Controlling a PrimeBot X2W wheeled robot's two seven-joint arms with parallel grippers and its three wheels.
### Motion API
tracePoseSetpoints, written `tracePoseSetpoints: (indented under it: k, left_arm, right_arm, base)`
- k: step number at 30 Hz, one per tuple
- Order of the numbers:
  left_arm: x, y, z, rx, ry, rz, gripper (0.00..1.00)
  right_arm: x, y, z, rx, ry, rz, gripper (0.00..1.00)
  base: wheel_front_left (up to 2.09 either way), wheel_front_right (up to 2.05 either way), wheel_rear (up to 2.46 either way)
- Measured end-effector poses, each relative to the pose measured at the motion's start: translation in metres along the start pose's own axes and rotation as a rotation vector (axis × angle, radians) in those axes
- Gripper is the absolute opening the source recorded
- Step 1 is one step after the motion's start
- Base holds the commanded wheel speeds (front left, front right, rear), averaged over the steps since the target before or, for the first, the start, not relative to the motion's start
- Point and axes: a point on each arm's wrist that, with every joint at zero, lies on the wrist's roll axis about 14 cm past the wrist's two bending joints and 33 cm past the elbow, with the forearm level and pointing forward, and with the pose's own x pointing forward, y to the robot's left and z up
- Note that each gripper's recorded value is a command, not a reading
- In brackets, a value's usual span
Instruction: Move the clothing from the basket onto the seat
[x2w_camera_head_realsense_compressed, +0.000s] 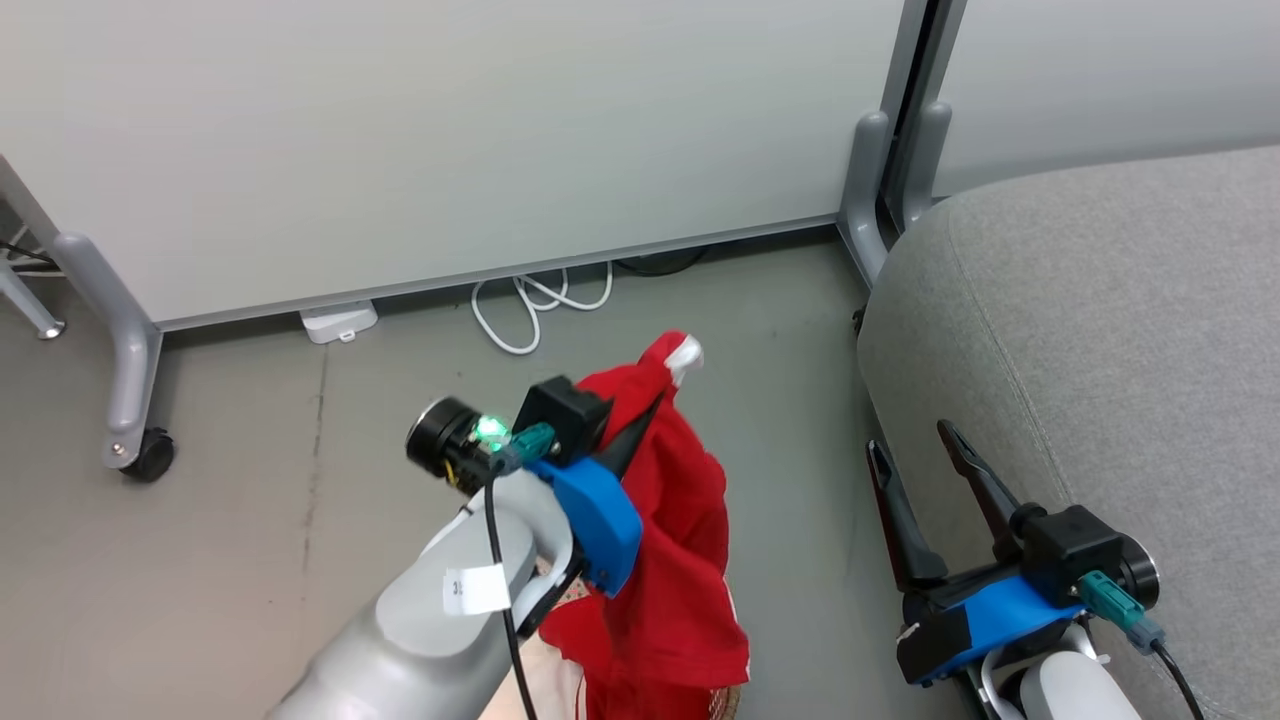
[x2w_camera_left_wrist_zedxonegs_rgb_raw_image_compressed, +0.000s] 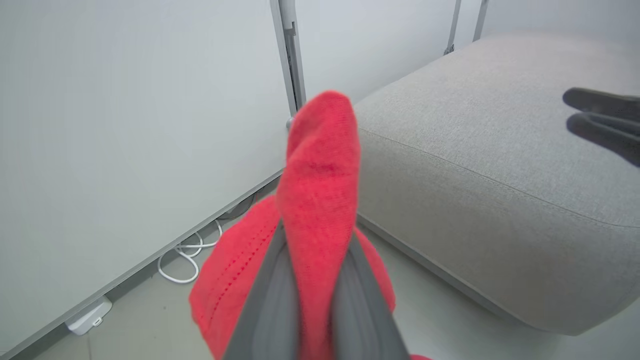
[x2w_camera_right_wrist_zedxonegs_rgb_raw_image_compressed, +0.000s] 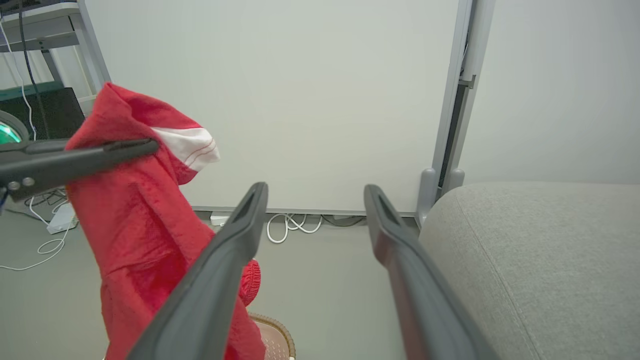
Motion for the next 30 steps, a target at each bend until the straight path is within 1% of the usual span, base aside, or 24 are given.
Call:
tracePoseSetpoints:
  k: [3, 8, 13, 24, 30]
  left_arm:
    - [0.003, -0.001, 0.016, 0.017, -0.034, -0.009, 0.00]
    - [0.012, -0.013, 0.046, 0.047, -0.074, -0.048, 0.00]
    - [0.018, -0.021, 0.065, 0.061, -0.095, -0.073, 0.00]
    - [0.022, -0.033, 0.092, 0.063, -0.131, -0.109, 0.00]
    - [0.024, -0.039, 0.092, 0.062, -0.127, -0.123, 0.00]
  right_arm:
    - [0.000, 0.003, 0.002, -0.002, -0.005, 0.010, 1.00]
    - [-0.002, 0.007, 0.007, -0.006, -0.010, 0.021, 1.00]
    - [-0.004, 0.009, 0.009, -0.008, -0.014, 0.025, 1.00]
    - [-0.010, 0.012, 0.013, -0.028, -0.011, 0.033, 1.00]
    - [-0.011, 0.017, 0.011, -0.031, 0.002, 0.047, 1.00]
  base:
    - [0.00, 0.00, 0.00]
    - [0.00, 0.00, 0.00]
    - [0.00, 0.00, 0.00]
    - [0.00, 0.00, 0.00]
    - [0.00, 0.00, 0.00]
